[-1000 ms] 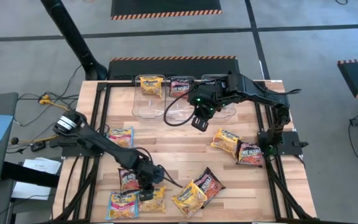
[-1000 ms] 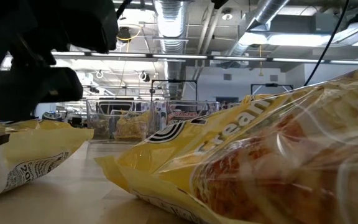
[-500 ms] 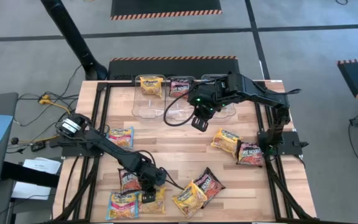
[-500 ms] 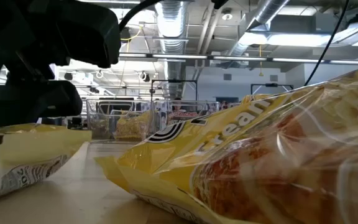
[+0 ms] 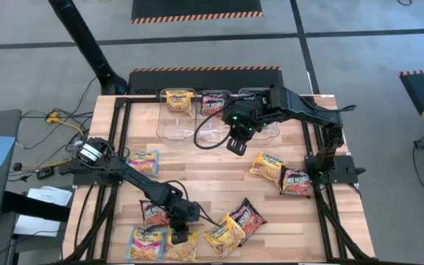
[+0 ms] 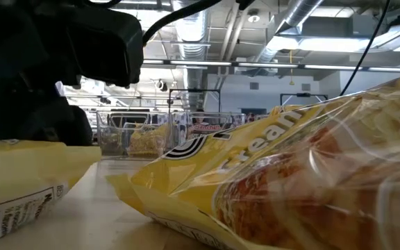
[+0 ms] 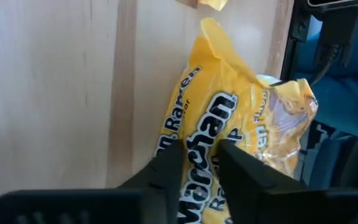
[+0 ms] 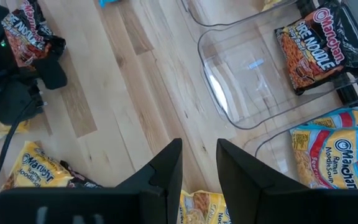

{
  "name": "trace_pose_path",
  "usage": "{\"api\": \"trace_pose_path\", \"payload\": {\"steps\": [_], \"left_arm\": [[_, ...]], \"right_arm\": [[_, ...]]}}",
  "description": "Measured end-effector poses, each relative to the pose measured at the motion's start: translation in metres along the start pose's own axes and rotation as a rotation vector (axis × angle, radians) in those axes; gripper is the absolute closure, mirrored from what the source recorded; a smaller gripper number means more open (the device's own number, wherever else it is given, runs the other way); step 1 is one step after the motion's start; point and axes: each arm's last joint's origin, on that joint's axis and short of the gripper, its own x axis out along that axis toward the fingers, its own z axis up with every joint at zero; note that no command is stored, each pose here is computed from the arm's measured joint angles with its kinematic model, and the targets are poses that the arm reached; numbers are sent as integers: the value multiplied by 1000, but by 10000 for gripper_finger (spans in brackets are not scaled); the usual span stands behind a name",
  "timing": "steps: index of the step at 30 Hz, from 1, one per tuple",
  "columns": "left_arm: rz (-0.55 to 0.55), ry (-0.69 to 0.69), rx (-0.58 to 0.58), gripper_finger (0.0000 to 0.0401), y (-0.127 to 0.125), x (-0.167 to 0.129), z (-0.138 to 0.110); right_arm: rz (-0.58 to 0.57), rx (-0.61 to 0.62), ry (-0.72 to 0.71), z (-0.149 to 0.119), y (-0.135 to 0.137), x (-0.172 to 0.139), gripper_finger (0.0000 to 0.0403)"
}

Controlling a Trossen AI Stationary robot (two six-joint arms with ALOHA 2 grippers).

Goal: Sort Maruchan noodles
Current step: Put the yellow noodle pack in the left transparent bin

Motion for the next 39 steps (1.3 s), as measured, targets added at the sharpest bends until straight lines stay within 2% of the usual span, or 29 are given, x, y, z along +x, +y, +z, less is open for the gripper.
{"api": "trace_pose_path", "payload": {"steps": [4,6,12,25,27,34,39], "left_arm": [[-1,-4,28,383,1,0,1],[0,-5,33,394,1,0,1],[-6,-24,48,401,5,-8,6],[-49,-164,153,400,-3,-72,17],[-27,-179,166,400,-1,-82,16],[152,-191,172,401,12,-109,10],[187,-226,213,401,18,-119,13]], "right_arm": [[1,1,-4,0,0,0,278],[2,1,-6,1,0,0,278],[2,7,-7,1,0,0,278],[2,22,-8,1,-1,0,278],[-1,26,-8,2,-2,0,278],[-4,49,-31,6,-9,1,278],[-1,51,-42,7,-9,1,278]]}}
